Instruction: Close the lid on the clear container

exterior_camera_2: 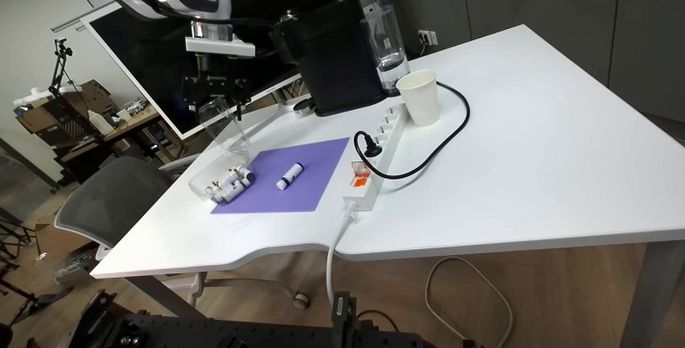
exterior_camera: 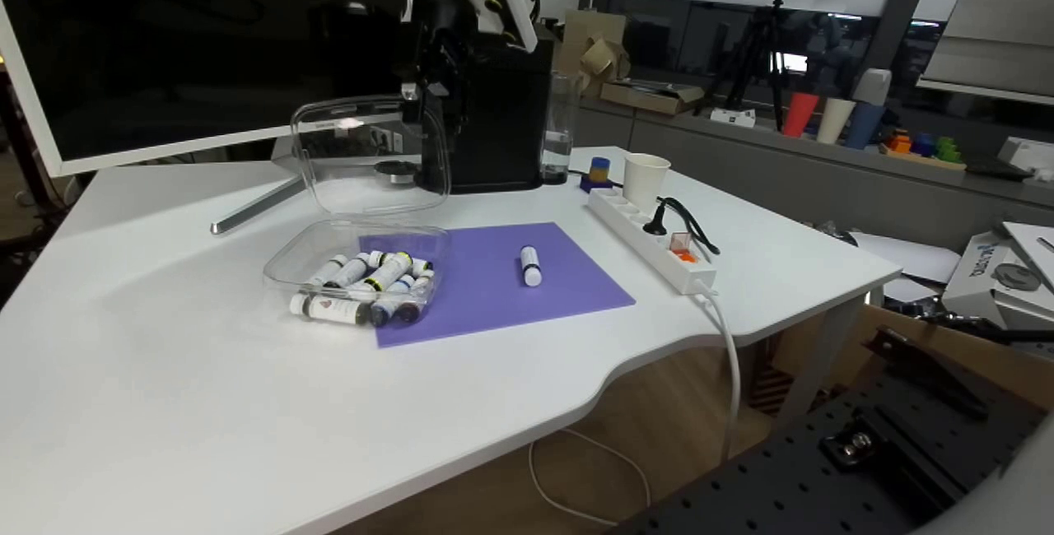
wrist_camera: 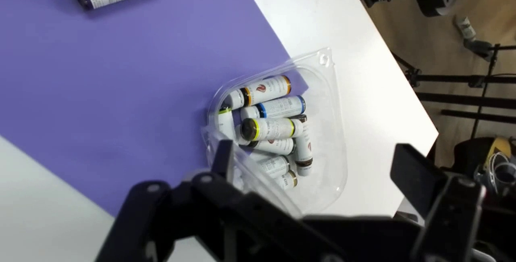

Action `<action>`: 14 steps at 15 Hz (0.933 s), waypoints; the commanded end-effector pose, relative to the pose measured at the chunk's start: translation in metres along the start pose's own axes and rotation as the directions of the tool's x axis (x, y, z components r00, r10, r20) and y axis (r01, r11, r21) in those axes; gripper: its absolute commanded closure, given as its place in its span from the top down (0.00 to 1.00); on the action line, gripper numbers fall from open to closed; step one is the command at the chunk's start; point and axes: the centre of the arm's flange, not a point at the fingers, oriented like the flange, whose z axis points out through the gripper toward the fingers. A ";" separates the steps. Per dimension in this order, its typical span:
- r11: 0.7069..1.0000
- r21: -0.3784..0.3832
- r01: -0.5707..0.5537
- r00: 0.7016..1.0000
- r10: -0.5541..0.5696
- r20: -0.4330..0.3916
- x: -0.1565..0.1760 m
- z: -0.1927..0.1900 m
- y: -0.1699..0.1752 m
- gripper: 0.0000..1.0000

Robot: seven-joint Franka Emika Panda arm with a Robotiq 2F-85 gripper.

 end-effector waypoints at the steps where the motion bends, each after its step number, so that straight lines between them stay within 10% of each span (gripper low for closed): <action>1: 0.996 -0.015 0.083 0.996 -0.082 0.048 -0.014 0.004 -0.021 1.00; 10: 0.972 0.153 0.181 0.952 -0.212 0.220 -0.015 0.016 -0.055 1.00; 14: 0.992 0.124 0.027 0.984 -0.048 0.171 -0.022 0.006 -0.049 1.00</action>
